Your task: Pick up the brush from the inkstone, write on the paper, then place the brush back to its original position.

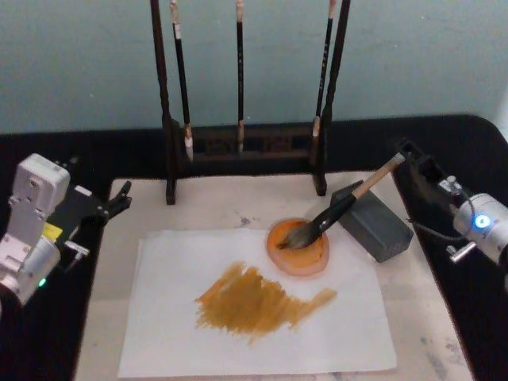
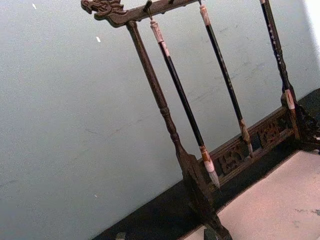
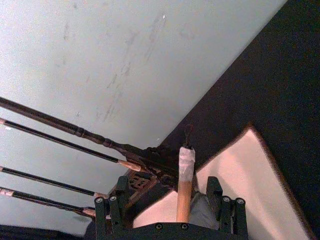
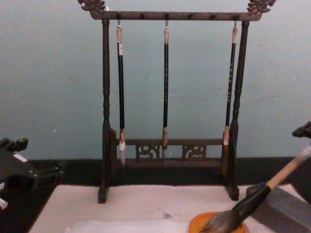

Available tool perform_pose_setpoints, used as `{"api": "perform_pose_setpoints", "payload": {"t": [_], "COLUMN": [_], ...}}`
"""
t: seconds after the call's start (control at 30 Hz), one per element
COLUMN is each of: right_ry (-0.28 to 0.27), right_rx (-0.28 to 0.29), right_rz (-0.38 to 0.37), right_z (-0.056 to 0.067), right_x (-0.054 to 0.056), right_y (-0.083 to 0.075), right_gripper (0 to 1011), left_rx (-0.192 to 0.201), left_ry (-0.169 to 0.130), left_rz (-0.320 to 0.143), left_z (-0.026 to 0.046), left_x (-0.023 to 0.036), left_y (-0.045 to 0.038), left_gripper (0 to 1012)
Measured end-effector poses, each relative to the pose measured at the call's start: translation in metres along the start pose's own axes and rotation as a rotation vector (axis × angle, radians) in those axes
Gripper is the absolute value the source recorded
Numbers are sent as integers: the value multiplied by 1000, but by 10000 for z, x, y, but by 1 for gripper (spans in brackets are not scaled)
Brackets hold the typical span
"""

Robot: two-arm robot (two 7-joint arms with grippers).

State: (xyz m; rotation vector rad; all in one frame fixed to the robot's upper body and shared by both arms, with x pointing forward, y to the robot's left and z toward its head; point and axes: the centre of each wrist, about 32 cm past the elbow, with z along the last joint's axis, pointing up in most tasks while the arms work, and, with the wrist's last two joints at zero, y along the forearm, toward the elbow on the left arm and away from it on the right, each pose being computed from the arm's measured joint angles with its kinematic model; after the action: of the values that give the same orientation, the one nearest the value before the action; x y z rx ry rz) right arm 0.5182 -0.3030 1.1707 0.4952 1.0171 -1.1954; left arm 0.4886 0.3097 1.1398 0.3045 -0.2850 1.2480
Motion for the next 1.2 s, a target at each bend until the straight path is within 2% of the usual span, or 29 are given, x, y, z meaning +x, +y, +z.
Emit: {"api": "perform_pose_setpoints", "payload": {"t": [0.07, 0.17, 0.2, 0.27, 0.3, 0.43, 0.47, 0.5, 0.53, 0.6, 0.63, 0.73, 0.77, 0.83, 0.9, 1.2], "right_ry": [-15, -76, -141, -216, -313, -526, -613, -655, -748, -841, -928, -1032, -1083, -1115, -1122, -1061], "right_rx": [10, 38, 60, 82, 108, 168, 191, 205, 225, 240, 252, 252, 246, 233, 227, 192], "right_rz": [-14, -26, -24, -15, -2, 23, 36, 43, 61, 75, 89, 100, 97, 87, 76, 7], "right_z": [-5, -23, -37, -55, -86, -164, -212, -234, -295, -346, -401, -479, -523, -575, -602, -679], "right_x": [-48, -147, -194, -241, -284, -355, -378, -387, -399, -394, -383, -353, -313, -246, -204, 0], "right_y": [-72, -238, -319, -395, -462, -553, -583, -598, -619, -634, -645, -657, -660, -660, -655, -631], "right_gripper": [1000, 1000, 1000, 1000, 1000, 1000, 1000, 1000, 1000, 1000, 1000, 1000, 1000, 1000, 1000, 1000], "left_rx": [0, 0, 0, 0, 0, 0, 0, 0, 0, 0, 0, 0, 0, 0, 0, 0], "left_ry": [0, 0, 0, 0, 0, 0, 0, 0, 0, 0, 0, 0, 0, 0, 0, 0], "left_rz": [0, 0, 0, 0, 0, 0, 0, 0, 0, 0, 0, 0, 0, 0, 0, 0], "left_z": [0, 0, 0, 0, 0, 0, 0, 0, 0, 0, 0, 0, 0, 0, 0, 0], "left_x": [0, 0, 0, 0, 0, 0, 0, 0, 0, 0, 0, 0, 0, 0, 0, 0], "left_y": [0, 0, 0, 0, 0, 0, 0, 0, 0, 0, 0, 0, 0, 0, 0, 0], "left_gripper": [1010, 1010, 1010, 1010, 1010, 1010, 1010, 1010, 1010, 1010, 1010, 1010, 1010, 1010, 1010, 1010]}}
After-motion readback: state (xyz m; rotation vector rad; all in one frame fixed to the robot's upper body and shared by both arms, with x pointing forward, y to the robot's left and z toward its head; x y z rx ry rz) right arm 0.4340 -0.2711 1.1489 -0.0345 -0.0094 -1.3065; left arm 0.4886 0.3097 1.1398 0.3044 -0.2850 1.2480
